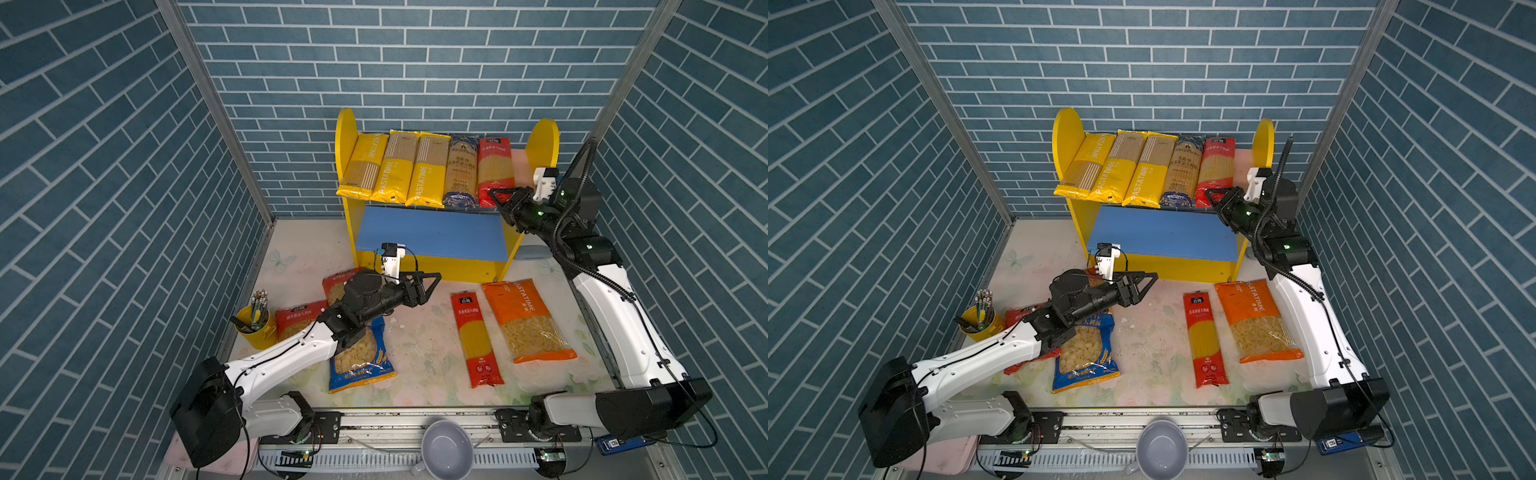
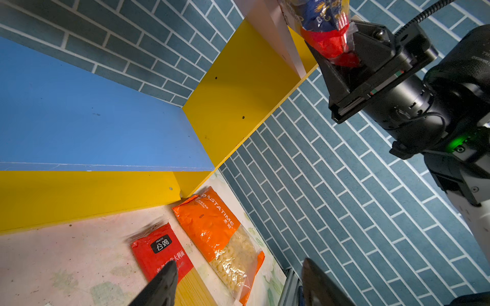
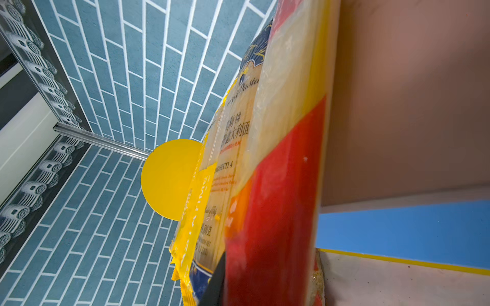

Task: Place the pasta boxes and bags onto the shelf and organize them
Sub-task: 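Release the pack and lower both grippers toward the remaining red spaghetti pack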

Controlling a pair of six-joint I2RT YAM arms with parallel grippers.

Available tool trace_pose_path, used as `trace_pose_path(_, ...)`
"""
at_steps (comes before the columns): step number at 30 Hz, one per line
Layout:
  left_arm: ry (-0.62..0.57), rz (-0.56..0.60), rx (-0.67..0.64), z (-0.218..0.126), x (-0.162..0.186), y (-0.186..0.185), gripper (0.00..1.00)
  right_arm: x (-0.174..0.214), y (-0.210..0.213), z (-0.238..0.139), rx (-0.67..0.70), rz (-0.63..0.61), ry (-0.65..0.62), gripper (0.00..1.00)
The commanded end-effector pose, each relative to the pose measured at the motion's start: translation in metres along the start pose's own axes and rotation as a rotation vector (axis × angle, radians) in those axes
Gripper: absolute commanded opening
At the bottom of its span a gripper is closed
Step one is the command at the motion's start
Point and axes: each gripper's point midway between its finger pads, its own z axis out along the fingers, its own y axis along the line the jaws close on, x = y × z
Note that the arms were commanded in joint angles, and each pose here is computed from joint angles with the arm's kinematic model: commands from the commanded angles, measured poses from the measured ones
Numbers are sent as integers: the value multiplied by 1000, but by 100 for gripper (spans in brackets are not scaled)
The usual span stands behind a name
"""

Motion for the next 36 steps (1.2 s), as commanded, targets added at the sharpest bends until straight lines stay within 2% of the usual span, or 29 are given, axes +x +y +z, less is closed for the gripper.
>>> trace_pose_path(1, -11, 23, 10, -3, -1, -4, 74, -7, 28, -2, -95, -50, 44, 23)
trace_pose_path(6, -10, 24, 11, -1, -1, -4, 74, -4, 27, 8, -114, -26, 123, 21)
trace_pose_path(9, -14, 24, 7, -2, -1, -3, 74, 1, 33, 12, -161, -3, 140, 20)
trace_pose_path(14, -11, 21, 3, -2, 1, -2, 74, 8, 32, 10, -162, 0, 155, 22)
trace_pose_path(18, -11, 29, 0, -3, 0, -2, 74, 11, 30, 5, -160, -10, 162, 52)
trace_pose_path(21, -12, 38, -3, -4, -1, -2, 74, 16, 31, -5, -166, -24, 166, 65)
trace_pose_path(24, -5, 46, -14, -4, 2, 1, 74, 25, 29, -19, -154, -51, 174, 71)
trace_pose_path(29, 18, 83, -32, 1, 9, 6, 74, 53, 16, -47, -127, -94, 215, 72)
trace_pose_path(33, 65, 252, -121, 6, 32, 8, 75, 93, -17, -66, -105, -96, 277, 70)
trace_pose_path(36, 108, 335, -147, 13, 57, 9, 76, 132, -60, -70, -73, -35, 361, 68)
